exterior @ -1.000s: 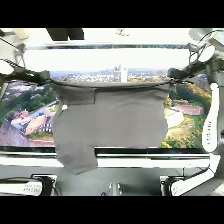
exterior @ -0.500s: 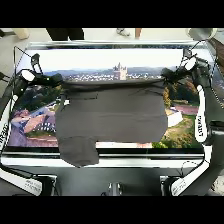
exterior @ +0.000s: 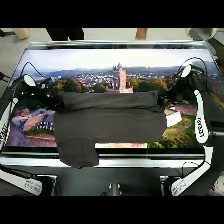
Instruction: Fold the shirts.
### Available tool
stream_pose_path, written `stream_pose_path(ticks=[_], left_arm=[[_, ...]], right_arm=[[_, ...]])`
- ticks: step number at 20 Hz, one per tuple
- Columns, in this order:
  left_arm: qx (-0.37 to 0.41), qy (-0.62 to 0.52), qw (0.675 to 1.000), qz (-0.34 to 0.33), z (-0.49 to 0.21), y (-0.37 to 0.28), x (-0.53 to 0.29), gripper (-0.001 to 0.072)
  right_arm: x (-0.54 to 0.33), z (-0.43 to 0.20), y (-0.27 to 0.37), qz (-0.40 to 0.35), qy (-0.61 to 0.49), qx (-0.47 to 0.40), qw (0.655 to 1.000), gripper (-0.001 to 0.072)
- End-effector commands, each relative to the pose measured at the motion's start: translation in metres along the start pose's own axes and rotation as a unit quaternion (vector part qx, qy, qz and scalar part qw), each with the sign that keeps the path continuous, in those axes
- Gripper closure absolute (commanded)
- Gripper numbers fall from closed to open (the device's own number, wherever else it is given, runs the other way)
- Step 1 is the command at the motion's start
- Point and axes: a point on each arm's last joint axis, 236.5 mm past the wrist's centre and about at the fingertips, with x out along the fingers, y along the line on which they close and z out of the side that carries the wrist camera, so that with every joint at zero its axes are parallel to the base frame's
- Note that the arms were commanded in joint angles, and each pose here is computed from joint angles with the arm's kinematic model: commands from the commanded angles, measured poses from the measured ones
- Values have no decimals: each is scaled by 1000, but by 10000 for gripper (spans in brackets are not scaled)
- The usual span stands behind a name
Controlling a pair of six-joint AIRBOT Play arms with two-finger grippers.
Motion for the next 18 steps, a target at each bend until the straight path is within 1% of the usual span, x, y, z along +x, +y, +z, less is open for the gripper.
stream_pose_path(ticks=[1, 2, 5, 8, 10, 13, 15, 18], left_arm=[[-7, 18, 1000, -6, -20, 1, -32, 191], [-13, 11, 1000, -5, -25, 5, -45, 193], [-33, 13, 999, -7, -71, 20, -59, 195], [-66, 39, 997, -10, -150, 35, -32, 195], [-77, 50, 996, -10, -192, 37, -10, 195], [-98, 82, 991, -36, -238, 29, 19, 194], [-116, 100, 987, -52, -254, 24, 35, 194], [-146, 84, 982, -86, -253, 11, 49, 195]], right_arm=[[-33, -28, -6, -25, 26, -20, 999, 224], [-45, -37, -15, -41, 33, -15, 999, 201], [-54, -71, -27, -26, 56, 17, 998, 201], [-33, -117, -39, -14, 79, 38, 996, 203], [-15, -141, -30, 14, 86, 34, 996, 204], [1, -158, -25, 34, 90, 35, 995, 205], [4, -162, -26, 34, 96, 26, 995, 212], [5, -159, -26, 33, 91, 26, 995, 213]])
